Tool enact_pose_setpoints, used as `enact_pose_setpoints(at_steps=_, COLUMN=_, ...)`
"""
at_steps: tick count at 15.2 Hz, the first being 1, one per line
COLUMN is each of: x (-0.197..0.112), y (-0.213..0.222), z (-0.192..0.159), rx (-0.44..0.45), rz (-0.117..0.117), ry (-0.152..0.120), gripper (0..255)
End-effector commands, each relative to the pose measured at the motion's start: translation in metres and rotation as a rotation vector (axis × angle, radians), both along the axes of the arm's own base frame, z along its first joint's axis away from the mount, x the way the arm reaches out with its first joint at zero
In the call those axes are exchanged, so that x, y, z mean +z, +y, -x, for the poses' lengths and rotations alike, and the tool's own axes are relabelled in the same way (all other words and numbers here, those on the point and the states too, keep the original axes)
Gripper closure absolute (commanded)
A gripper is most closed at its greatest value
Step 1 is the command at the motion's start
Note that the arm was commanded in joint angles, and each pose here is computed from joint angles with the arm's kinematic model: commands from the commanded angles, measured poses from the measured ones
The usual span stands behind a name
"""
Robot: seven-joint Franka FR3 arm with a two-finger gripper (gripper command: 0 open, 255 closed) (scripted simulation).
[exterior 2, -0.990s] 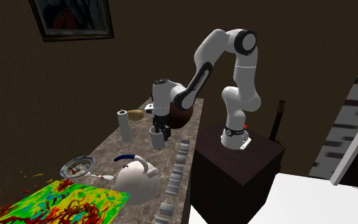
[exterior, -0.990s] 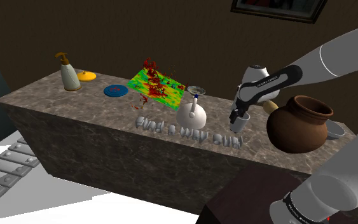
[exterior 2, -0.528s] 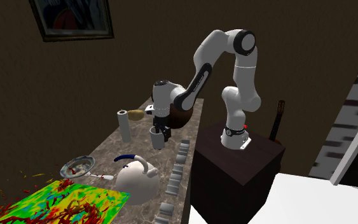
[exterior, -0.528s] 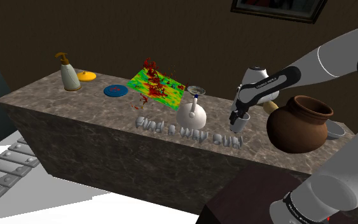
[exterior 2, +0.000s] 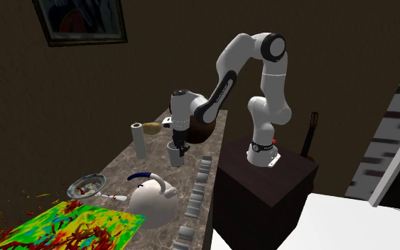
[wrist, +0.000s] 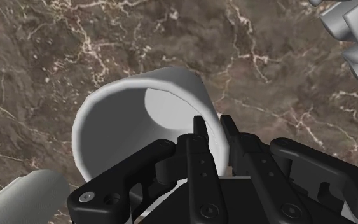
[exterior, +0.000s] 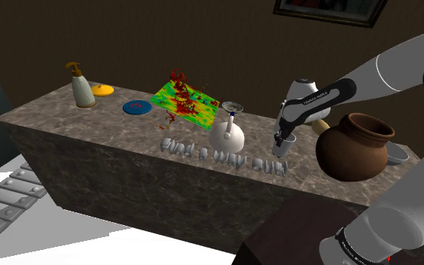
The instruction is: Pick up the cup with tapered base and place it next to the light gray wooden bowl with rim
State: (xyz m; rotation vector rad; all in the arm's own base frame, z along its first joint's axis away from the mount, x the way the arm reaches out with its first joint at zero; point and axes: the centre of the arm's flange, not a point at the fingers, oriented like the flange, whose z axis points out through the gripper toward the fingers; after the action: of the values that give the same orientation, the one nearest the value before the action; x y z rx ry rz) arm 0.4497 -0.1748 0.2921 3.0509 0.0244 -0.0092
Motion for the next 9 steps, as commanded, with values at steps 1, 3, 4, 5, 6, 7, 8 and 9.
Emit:
enact_pose_setpoints(at_steps=1, x=0.000, y=0.000, z=0.000, rx=0.000, rz=0.000, ry=0.000, gripper=255)
enact_pose_setpoints(at_steps=3, x=0.000, y=0.000, z=0.000, rx=0.000, rz=0.000, ry=0.000, gripper=255)
enact_pose_setpoints(at_steps=4, x=0.005, y=0.000, z=0.000, rx=0.000, rz=0.000, ry=0.000, gripper=255)
enact_pose_setpoints(at_steps=5, x=0.011, y=0.000, z=0.000, rx=0.000, rz=0.000, ry=0.000, gripper=255)
enact_pose_setpoints(at_steps=6, x=0.016, y=0.000, z=0.000, rx=0.000, rz=0.000, ry=0.000, gripper=255)
enact_pose_setpoints(at_steps=7, x=0.021, y=0.000, z=0.000, rx=0.000, rz=0.000, ry=0.000, gripper=255)
enact_pose_setpoints(at_steps=8, x=0.026, y=0.000, z=0.000, rx=0.000, rz=0.000, ry=0.000, gripper=255)
enact_pose_setpoints(at_steps=9, x=0.032, y=0.000, z=0.000, rx=0.000, rz=0.000, ry=0.000, gripper=255)
